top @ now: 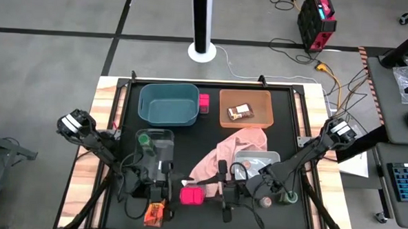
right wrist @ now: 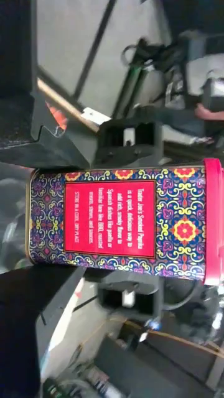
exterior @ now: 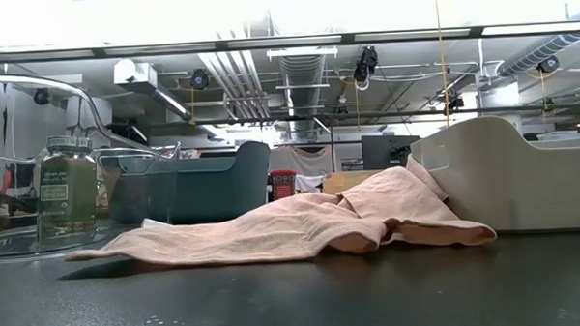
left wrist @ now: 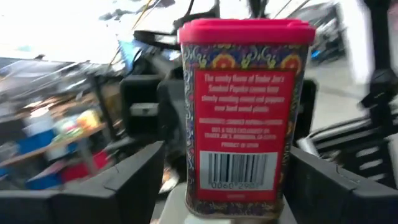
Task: Sort spices by type
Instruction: Put the bottom red seasoning can into the blue bin
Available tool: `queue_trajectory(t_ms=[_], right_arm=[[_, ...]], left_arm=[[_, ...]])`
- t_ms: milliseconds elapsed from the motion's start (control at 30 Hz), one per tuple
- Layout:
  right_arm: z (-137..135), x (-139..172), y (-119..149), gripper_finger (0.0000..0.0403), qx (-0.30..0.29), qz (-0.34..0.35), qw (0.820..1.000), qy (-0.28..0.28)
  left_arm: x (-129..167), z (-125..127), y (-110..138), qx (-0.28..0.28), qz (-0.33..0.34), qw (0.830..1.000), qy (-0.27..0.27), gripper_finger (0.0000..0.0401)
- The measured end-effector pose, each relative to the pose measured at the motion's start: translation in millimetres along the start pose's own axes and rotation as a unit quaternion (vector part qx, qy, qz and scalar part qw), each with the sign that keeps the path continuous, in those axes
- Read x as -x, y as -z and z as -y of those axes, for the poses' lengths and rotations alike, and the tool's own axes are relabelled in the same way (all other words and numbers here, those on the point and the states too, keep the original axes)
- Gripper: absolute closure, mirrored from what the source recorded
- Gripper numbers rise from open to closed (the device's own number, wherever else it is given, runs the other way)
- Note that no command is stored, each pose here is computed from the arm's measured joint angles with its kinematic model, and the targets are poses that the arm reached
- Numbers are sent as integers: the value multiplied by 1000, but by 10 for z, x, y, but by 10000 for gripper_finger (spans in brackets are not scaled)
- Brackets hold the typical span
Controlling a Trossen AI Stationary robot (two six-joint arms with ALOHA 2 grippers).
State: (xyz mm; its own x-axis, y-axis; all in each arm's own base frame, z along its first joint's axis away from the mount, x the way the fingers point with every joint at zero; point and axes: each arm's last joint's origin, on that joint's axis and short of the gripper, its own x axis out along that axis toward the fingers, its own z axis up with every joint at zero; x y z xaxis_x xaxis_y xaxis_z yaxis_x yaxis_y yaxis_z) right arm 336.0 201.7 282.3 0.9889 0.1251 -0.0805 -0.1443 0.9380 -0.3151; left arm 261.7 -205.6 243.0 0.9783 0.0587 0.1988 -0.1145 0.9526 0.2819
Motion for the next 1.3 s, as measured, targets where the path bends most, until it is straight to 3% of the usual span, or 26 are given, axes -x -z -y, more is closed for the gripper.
queue_trajectory(t_ms=[267,667,1000,1200,1300], right_arm=[[70,134,-2,207,-7,-104,995,4],[92,250,152,207,-6,-261,965,12],[90,261,192,207,-13,-278,960,17],[89,261,197,207,-14,-279,960,17],[89,259,195,207,-14,-278,960,18]], left_arm=[[81,52,37,-24,-59,996,-56,123],[45,34,19,6,-148,988,-43,122],[-291,-41,-193,-15,-231,972,-21,122],[-437,-54,-189,-12,-267,963,28,122],[-494,-83,-206,-9,-272,962,27,122]])
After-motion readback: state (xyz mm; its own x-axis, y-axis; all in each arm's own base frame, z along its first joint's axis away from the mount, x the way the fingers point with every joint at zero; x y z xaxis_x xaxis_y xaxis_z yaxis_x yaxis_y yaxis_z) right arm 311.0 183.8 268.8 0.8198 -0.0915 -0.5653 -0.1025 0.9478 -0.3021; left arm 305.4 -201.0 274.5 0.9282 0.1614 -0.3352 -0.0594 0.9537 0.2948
